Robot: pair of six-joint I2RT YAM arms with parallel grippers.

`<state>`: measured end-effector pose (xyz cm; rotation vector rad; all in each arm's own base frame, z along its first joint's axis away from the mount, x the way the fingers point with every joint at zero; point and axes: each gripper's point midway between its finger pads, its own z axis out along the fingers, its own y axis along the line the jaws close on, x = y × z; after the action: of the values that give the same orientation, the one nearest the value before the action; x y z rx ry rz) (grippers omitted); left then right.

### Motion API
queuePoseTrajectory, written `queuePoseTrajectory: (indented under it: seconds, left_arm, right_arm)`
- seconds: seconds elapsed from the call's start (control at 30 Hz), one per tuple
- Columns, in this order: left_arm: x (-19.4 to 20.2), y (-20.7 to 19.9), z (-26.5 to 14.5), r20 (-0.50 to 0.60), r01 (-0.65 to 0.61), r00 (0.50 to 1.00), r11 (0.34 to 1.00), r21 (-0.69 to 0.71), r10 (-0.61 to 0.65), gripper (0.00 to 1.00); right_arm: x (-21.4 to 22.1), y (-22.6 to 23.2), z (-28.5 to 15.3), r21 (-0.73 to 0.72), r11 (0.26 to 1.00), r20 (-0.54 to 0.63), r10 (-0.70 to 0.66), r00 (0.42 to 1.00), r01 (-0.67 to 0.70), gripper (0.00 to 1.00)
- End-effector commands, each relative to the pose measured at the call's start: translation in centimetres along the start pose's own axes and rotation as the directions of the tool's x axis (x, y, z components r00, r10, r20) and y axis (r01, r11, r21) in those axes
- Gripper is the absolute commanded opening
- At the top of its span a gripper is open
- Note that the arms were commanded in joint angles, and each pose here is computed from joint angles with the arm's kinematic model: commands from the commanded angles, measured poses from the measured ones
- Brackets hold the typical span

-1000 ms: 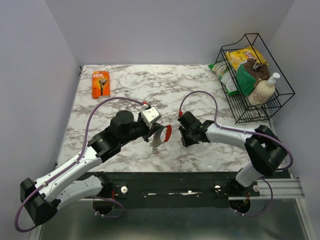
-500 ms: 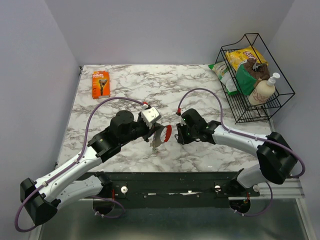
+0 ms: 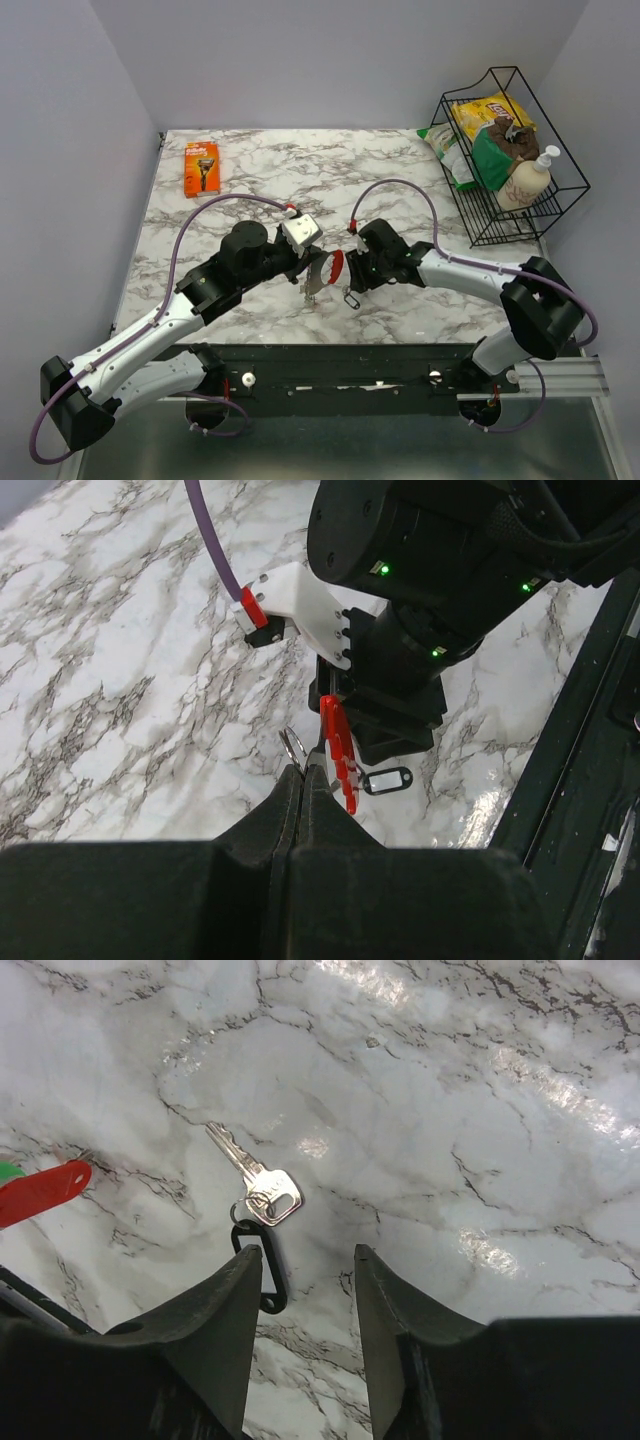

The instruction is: Put the keys on the keyring

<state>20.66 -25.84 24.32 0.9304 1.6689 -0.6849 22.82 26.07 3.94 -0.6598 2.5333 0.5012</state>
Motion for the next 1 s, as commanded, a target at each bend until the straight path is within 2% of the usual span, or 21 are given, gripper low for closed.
queuePoseTrajectory:
  seconds: [0.0,0.2,0.37,0.53,0.97]
  left_arm:
    - [-1.1,-0.3,-0.2,0.039,-0.001,0.999,1.0,0.01,0.0,0.0]
    - [-0.9,-0.2,-0.1,0.032,0.002,0.999,1.0,0.008,-0.003,0.0]
    - [-0.9,0.1,-0.3,0.026,0.011,1.0,1.0,-0.012,-0.011,0.0]
    - [-1.0,1.2,-0.9,0.025,0.016,1.0,0.997,-0.079,-0.014,0.0]
    - [-3.5,1.8,-5.0,0.162,0.053,0.987,0.986,-0.159,-0.027,0.0]
  right_arm:
    - [-1.3,0.5,-1.1,-0.008,1.0,0.056,-0.008,0.998,0.008,0.51]
    - [-1.0,2.3,-1.0,-0.113,0.992,0.054,-0.041,0.998,0.047,0.47]
    - [-0.8,3.4,-0.5,-0.125,0.99,0.034,-0.064,0.997,0.068,0.41]
    - [-0.4,3.7,0.6,-0.055,0.995,0.0,-0.083,0.997,0.082,0.4]
    - [0.7,2.2,2.9,0.113,0.991,-0.072,-0.069,0.995,0.077,0.38]
